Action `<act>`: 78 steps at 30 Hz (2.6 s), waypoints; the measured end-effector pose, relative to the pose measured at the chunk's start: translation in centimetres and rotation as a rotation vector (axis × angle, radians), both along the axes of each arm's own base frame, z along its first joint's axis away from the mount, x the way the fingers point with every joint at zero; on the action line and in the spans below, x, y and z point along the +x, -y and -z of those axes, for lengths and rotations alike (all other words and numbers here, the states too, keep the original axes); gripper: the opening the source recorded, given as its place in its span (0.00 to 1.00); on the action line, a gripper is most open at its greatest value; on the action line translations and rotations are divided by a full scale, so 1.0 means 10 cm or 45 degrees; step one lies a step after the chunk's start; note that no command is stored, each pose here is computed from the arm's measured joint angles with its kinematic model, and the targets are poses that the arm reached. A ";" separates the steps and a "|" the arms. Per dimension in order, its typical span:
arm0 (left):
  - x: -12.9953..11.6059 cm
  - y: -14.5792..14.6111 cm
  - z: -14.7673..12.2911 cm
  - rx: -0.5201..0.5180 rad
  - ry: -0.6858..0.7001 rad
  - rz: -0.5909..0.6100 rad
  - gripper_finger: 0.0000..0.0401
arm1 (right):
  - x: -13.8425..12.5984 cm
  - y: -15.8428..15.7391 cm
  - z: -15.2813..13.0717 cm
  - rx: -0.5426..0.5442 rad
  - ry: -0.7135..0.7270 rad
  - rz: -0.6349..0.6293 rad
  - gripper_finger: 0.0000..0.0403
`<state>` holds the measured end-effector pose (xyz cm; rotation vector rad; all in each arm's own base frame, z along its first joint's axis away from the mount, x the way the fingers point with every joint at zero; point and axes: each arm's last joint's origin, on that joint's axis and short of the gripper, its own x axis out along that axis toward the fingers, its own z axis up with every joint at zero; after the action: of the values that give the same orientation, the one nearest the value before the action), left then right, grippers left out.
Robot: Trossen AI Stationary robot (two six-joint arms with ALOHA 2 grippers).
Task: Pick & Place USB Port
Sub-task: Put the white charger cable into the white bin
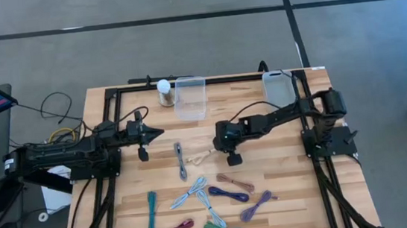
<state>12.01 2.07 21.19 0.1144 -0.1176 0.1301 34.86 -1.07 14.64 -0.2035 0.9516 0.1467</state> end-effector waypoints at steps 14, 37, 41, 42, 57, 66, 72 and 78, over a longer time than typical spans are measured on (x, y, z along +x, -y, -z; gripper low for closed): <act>0.00 0.00 0.00 0.000 0.000 0.000 0.02 | -0.34 0.36 -0.64 -0.050 0.086 0.173 0.00; 0.00 0.00 0.00 -0.001 -0.004 0.000 0.02 | -1.10 0.75 -1.13 -0.237 0.103 0.549 0.00; 0.00 0.00 0.00 -0.001 -0.005 0.000 0.02 | -1.30 0.80 -1.08 -0.229 0.108 0.634 0.00; 0.00 0.00 0.00 -0.001 -0.005 0.000 0.02 | -1.35 0.82 -1.07 -0.227 0.110 0.656 0.00; 0.00 0.00 0.00 -0.001 -0.005 0.000 0.02 | -2.03 0.94 -1.18 -0.340 0.133 1.082 0.00; 0.00 0.00 0.00 -0.001 -0.005 0.000 0.02 | -2.34 0.96 -1.17 -0.307 -0.003 1.319 0.00; 0.00 0.00 0.00 -0.001 -0.004 0.000 0.02 | -2.44 0.97 -1.16 -0.314 -0.058 1.441 0.00; 0.00 0.00 0.00 -0.001 -0.005 -0.001 0.02 | -2.49 0.99 -1.12 -0.307 -0.096 1.500 0.00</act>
<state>12.01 2.08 21.16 0.1140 -0.1138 0.1305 9.92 -11.02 25.88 0.1653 1.0312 -1.0508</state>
